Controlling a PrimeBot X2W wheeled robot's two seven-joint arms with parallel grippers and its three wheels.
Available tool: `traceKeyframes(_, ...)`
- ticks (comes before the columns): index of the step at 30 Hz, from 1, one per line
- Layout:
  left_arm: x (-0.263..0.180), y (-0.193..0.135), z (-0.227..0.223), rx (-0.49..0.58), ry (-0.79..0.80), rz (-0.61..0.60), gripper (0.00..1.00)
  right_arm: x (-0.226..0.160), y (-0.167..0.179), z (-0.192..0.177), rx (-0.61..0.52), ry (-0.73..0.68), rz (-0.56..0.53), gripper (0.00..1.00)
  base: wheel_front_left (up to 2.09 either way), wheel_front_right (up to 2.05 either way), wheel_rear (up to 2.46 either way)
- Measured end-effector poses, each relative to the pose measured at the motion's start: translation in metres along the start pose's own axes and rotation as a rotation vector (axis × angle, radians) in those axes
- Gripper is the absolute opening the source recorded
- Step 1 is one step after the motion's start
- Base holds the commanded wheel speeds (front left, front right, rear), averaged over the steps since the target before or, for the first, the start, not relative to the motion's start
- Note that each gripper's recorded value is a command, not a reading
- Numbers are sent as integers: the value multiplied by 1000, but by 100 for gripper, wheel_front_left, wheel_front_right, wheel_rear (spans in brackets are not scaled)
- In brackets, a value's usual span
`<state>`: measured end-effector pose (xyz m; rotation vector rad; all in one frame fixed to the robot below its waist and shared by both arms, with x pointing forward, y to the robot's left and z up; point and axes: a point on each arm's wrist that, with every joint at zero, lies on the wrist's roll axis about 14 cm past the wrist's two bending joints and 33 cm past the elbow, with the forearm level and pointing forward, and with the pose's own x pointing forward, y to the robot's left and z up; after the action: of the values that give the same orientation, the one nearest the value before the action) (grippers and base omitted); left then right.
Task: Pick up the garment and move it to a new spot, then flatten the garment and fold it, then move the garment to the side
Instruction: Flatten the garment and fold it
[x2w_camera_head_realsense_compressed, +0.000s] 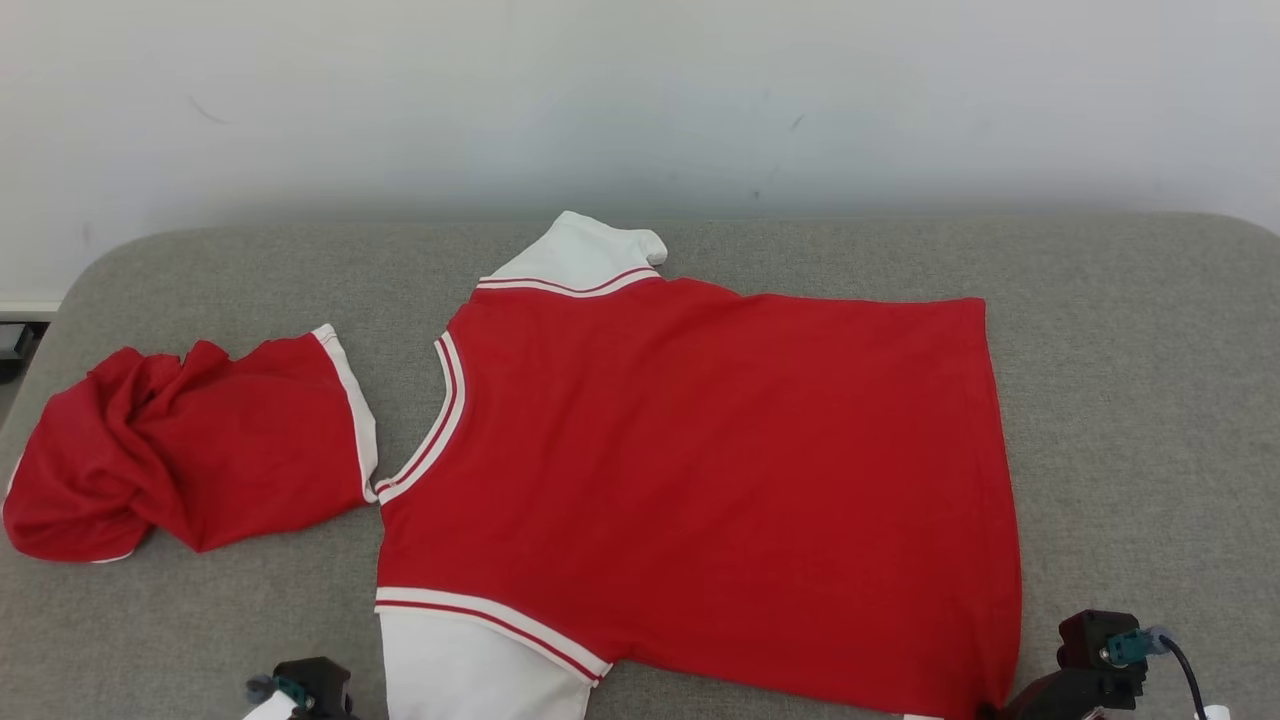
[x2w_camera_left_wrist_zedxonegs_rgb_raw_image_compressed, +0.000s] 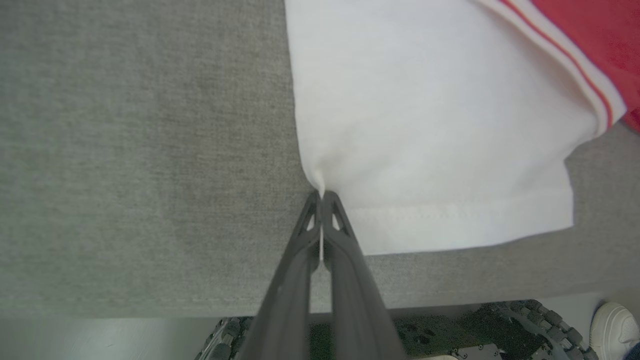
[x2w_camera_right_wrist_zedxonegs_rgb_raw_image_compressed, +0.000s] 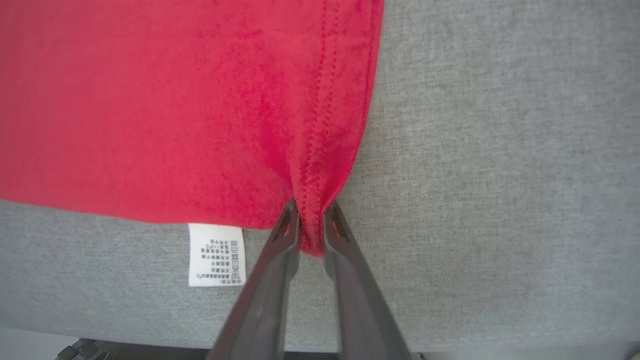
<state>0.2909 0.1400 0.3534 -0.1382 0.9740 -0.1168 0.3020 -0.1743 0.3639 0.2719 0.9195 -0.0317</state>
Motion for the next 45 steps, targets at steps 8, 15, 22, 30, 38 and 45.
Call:
traceKeyframes(8,0,-3,6,-2,-13,-16,0,-2,0,5,9,-14,-1,0,0,0,0)
traceKeyframes(15,-2,-7,15,-12,-53,-34,0,-5,-6,10,24,-33,-13,0,0,0,0)
traceKeyframes(22,-9,-13,30,-60,-121,-68,0,-11,-2,11,47,-49,4,0,0,0,0)
traceKeyframes(30,-37,-21,86,-123,-349,-131,0,-27,3,46,114,-177,55,0,0,0,0)
traceKeyframes(38,-44,-32,136,-95,-449,-174,0,-27,11,70,135,-229,83,0,0,0,0)
traceKeyframes(45,-37,-40,177,-72,-490,-187,0,-20,22,98,153,-265,115,0,0,0,0)
